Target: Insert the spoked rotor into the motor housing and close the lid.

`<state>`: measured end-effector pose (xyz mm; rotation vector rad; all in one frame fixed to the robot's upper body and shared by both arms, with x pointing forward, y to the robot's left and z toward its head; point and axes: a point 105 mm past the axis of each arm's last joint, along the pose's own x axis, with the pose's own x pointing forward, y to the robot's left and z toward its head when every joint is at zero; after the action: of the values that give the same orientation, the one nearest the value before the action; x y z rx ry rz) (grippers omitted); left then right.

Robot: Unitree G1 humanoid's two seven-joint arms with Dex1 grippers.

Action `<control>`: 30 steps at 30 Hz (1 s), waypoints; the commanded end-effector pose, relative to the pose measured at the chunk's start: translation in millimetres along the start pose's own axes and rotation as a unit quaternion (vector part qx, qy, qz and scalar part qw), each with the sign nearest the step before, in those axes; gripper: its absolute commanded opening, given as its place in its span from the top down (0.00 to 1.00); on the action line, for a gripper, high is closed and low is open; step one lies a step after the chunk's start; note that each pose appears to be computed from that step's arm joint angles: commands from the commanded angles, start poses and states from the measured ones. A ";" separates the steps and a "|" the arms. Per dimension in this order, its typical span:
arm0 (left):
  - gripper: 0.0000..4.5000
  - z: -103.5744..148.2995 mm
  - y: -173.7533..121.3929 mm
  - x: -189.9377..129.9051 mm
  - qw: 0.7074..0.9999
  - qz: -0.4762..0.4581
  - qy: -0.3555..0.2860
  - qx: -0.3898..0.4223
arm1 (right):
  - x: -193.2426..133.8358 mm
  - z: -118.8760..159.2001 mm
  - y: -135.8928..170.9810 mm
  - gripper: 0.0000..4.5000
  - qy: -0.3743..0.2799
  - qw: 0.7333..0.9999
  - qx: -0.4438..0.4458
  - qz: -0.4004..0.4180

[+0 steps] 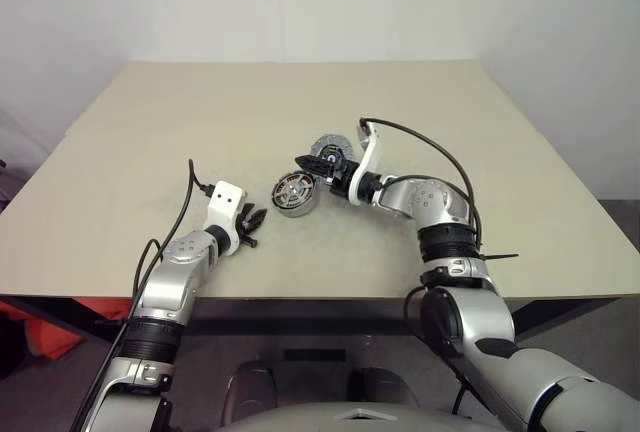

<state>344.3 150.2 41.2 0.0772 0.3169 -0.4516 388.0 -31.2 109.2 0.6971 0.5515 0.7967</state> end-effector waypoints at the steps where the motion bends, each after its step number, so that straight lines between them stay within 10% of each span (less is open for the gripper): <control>1: 0.63 12.2 6.0 -2.0 1.000 0.008 -0.019 0.010 | 2.1 11.7 15.8 0.00 -0.022 0.999 -0.039 0.025; 30: 0.63 12.4 9.7 -0.2 1.000 0.014 -0.016 0.010 | 9.2 17.7 21.1 0.00 -0.039 0.966 -0.253 -0.030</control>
<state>346.5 151.3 41.5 0.0809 0.3198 -0.4490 392.5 -19.7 117.8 0.2784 0.3527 0.8101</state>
